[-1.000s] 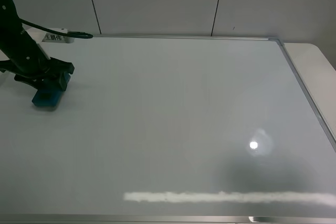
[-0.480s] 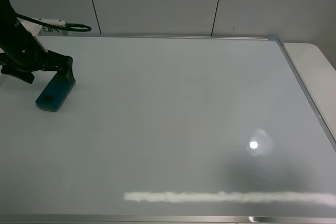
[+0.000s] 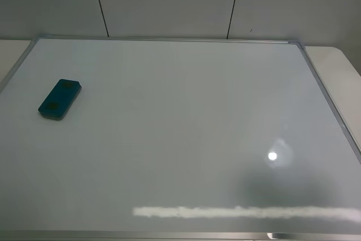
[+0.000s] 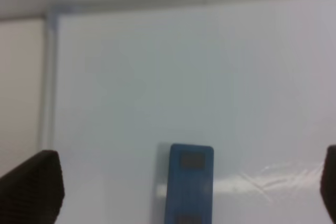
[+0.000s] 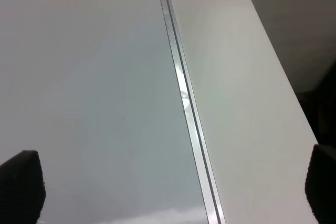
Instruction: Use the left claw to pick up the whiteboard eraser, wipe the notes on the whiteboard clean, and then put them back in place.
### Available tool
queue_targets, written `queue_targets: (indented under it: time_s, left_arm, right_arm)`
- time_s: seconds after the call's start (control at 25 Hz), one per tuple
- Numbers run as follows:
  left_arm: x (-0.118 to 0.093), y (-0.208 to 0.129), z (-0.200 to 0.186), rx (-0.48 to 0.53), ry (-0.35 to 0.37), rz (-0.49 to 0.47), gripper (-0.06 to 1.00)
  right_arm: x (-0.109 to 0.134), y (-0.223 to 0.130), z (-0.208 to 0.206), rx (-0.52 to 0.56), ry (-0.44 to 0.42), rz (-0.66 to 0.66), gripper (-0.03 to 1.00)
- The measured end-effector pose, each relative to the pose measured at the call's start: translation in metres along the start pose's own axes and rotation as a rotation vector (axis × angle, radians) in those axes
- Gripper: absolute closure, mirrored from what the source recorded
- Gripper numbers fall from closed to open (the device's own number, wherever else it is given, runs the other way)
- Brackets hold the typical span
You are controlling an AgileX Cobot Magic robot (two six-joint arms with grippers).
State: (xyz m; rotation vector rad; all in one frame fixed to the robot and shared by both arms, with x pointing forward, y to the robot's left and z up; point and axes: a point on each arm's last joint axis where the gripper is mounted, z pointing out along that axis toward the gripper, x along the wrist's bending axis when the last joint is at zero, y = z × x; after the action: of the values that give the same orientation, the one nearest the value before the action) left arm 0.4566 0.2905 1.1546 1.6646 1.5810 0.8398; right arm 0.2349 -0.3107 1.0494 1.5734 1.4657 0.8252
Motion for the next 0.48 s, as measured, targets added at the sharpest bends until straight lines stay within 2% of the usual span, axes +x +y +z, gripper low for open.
queue_targets:
  time_s: [0.12, 0.24, 0.48]
  left_arm:
    - [0.001, -0.008, -0.062, -0.09, 0.01, 0.011, -0.04]
    - [0.001, -0.024, -0.106, -0.127, 0.016, 0.017, -0.04]
    - [0.001, -0.083, -0.172, -0.288, 0.017, 0.017, -0.04]
  right_arm:
    - [0.0, 0.0, 0.0, 0.0, 0.0, 0.0, -0.02]
    - [0.0, 0.0, 0.0, 0.0, 0.0, 0.0, -0.02]
    - [0.0, 0.0, 0.0, 0.0, 0.0, 0.0, -0.02]
